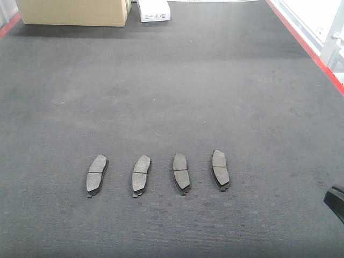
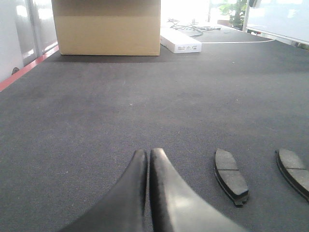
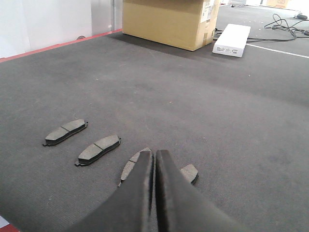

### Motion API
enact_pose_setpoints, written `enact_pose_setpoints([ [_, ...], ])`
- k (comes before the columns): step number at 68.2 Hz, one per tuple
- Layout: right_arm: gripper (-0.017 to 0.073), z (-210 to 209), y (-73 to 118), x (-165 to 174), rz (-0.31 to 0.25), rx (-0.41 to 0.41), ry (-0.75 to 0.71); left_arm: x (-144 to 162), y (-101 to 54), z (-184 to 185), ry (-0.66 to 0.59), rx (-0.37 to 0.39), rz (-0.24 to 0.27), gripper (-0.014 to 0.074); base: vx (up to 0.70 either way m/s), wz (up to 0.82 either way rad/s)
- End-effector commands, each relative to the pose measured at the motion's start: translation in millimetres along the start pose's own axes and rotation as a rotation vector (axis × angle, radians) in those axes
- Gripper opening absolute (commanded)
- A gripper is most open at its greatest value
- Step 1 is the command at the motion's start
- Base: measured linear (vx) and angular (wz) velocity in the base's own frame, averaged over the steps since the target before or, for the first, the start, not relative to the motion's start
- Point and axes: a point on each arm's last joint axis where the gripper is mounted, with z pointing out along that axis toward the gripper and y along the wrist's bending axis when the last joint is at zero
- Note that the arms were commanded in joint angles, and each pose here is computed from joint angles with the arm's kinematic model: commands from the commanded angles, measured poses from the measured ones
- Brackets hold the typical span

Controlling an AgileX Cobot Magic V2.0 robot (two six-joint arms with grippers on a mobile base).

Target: Move and align brake pads A on conveyor

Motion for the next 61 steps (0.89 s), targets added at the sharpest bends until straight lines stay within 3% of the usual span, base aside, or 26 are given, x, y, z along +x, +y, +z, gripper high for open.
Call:
enact_pose_setpoints([
  [1, -0.0003, -1, -1.4, -14, -0.013, 0.01, -0.087, -15, 0.2, -3, -0.116, -0.003, -0.005, -0.0006, 0.0, 0.0],
  [32, -0.0003, -1, -1.5, -14, -0.018, 0.012, -0.084, -15, 0.2, -3, -0.116, -0.003, -0.005, -0.0006, 0.0, 0.0],
  [41, -0.0003, -1, -2.1, -14, 0.061, 0.017, -0.092, -15, 0.2, -3, -0.116, -0.003, -0.005, -0.0006, 0.0, 0.0],
  [49, -0.0003, -2, -7.7, -16, 0.122, 0.097, -0.109, -15, 0.2, -3, -0.116, -0.003, -0.005, -0.0006, 0.0, 0.0],
  [61, -0.0003, -3, -20.7, -9, 0.123, 0.298, -0.109, -15, 0.2, -3, -0.116, -0.003, -0.005, -0.0006, 0.0, 0.0],
])
